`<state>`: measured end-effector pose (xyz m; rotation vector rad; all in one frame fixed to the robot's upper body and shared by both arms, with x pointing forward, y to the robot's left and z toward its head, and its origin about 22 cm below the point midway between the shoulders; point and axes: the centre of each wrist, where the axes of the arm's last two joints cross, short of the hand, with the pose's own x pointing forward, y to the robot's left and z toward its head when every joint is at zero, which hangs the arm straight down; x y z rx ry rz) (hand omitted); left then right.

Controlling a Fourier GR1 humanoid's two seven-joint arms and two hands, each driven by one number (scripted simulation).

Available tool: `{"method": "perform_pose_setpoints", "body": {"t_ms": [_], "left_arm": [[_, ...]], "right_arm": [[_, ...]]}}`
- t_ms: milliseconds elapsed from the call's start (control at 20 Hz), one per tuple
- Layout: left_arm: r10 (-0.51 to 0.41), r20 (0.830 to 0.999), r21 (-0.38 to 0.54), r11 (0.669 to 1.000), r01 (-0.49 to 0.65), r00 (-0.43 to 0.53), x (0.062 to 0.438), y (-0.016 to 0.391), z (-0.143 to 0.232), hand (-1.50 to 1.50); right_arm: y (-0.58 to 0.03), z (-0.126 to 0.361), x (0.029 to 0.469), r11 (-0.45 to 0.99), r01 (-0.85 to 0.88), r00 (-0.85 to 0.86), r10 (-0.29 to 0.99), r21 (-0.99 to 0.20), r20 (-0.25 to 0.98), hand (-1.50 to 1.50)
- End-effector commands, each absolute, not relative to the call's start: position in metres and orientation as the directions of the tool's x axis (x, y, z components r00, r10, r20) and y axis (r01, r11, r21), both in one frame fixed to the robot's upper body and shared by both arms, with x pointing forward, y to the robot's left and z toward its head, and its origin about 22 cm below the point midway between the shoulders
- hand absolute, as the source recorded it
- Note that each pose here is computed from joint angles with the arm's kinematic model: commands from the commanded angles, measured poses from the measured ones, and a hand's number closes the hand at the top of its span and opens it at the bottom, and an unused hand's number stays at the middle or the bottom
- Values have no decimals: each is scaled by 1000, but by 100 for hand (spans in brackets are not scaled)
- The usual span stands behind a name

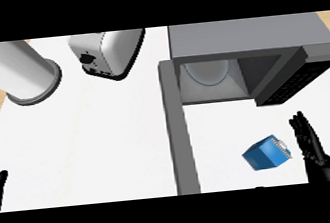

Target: Pick up the milk, place it into the microwave and close the microwave

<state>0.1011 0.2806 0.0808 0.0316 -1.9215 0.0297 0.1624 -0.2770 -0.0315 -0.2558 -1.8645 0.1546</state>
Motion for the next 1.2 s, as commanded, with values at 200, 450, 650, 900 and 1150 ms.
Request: {"method": "perform_pose_setpoints", "body": {"t_ms": [200, 450, 650, 900, 1150], "left_arm": [[-18, 940, 0, 999, -52, -342, 96, 282, 91, -150], [-4, 938, -7, 999, -32, -346, 88, 287, 84, -150], [2, 940, -15, 999, -35, -340, 84, 271, 68, -150], [-6, 941, -11, 999, -50, -339, 91, 296, 70, -150], [-14, 945, 0, 999, -44, -327, 107, 289, 63, -150]], "right_arm": [[-310, -78, 171, 964, 59, -220, 267, -261, 938, -150], [-303, -81, 171, 959, 62, -224, 285, -278, 932, -150], [-293, -107, 196, 956, 80, -203, 293, -282, 934, -150], [-326, -119, 196, 966, 1, -181, 253, -257, 950, -150], [-327, -131, 192, 975, -39, -146, 210, -218, 967, -150]]}}
